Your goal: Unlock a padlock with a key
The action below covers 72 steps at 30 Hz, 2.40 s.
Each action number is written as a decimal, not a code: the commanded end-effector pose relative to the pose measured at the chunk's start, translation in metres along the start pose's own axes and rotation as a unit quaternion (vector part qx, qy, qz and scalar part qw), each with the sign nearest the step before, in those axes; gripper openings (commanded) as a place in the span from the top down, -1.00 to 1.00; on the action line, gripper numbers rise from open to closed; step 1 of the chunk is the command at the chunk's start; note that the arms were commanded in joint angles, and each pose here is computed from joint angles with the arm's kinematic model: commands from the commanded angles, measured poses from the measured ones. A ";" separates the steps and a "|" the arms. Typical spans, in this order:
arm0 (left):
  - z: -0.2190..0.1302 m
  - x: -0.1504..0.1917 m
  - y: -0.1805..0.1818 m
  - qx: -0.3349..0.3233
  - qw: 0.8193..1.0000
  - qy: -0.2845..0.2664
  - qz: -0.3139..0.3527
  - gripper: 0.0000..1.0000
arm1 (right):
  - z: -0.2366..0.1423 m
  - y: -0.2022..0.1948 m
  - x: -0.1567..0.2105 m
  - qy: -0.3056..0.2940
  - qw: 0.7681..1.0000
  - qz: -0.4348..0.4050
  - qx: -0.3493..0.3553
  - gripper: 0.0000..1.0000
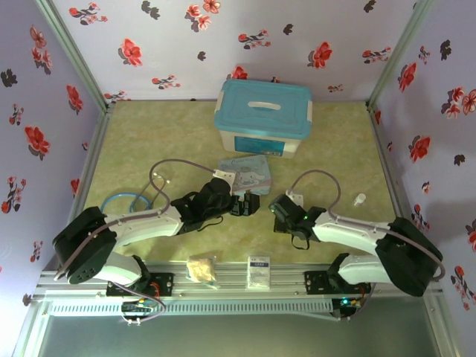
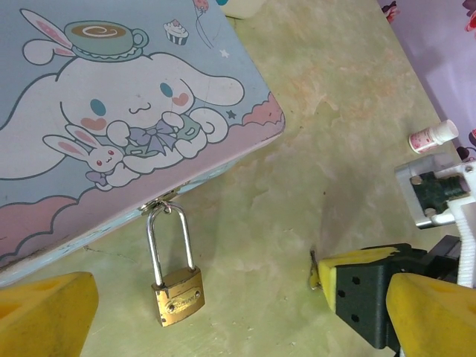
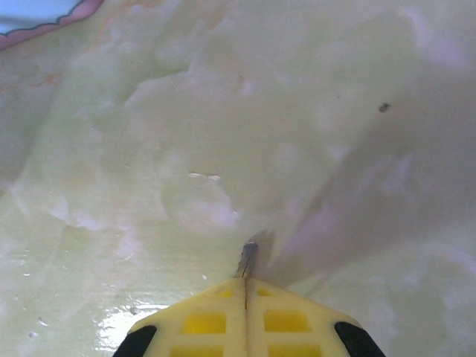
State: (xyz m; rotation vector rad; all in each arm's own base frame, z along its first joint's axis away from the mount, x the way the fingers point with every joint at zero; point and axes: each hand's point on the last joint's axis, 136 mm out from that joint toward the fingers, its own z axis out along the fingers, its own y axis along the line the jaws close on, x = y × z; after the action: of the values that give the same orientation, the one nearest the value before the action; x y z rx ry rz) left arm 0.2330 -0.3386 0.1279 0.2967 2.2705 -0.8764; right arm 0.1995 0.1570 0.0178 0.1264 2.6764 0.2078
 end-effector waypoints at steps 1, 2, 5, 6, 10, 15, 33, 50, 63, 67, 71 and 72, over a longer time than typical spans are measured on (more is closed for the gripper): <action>0.001 -0.012 -0.008 0.004 1.000 -0.017 0.009 -1.00 | -0.004 -0.009 0.009 0.020 1.000 -0.004 -0.008 1.00; 0.001 -0.012 -0.008 0.004 1.000 -0.017 0.008 -0.99 | -0.006 -0.008 0.008 0.016 1.000 -0.005 -0.017 1.00; 0.001 -0.011 -0.008 0.004 1.000 -0.016 0.007 -0.99 | -0.010 -0.008 0.009 0.020 0.999 -0.008 -0.032 1.00; 0.001 -0.011 -0.007 0.004 1.000 -0.016 0.006 -0.99 | -0.011 -0.010 0.010 0.022 0.999 -0.008 -0.026 0.97; 0.001 -0.012 -0.008 0.005 1.000 -0.018 0.006 -0.99 | -0.014 -0.023 0.011 0.025 1.000 -0.005 0.006 0.65; 0.004 -0.011 -0.008 0.005 1.000 -0.016 0.005 -0.99 | -0.017 -0.010 0.008 0.018 0.999 0.032 -0.031 0.11; 0.010 -0.008 -0.007 0.001 1.000 -0.009 0.005 -0.99 | -0.001 -0.005 0.018 0.037 0.999 -0.006 0.013 0.28; 0.016 -0.004 -0.004 -0.003 1.000 -0.001 0.010 -0.99 | 0.017 0.002 0.029 0.063 0.997 -0.036 -0.012 1.00; 0.003 -0.016 0.005 -0.009 1.000 -0.020 -0.003 -0.99 | -0.045 0.037 -0.007 -0.011 0.982 -0.117 -0.149 1.00; -0.007 -0.021 -0.003 0.013 0.999 -0.028 -0.031 -0.99 | -0.078 0.062 -0.018 -0.062 0.957 -0.152 -0.239 1.00; -0.022 -0.028 -0.013 0.055 0.994 -0.051 -0.078 -0.99 | -0.109 0.086 -0.029 -0.101 0.930 -0.165 -0.313 1.00; -0.025 -0.029 -0.015 0.070 0.991 -0.058 -0.097 -0.99 | -0.118 0.095 -0.028 -0.104 0.918 -0.176 -0.341 1.00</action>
State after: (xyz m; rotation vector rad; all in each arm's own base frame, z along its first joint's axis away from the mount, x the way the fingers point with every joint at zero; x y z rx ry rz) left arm 0.2377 -0.3331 0.1512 0.1830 2.2179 -0.9834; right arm 0.1864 0.2106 0.1274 -0.3684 2.3347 0.7759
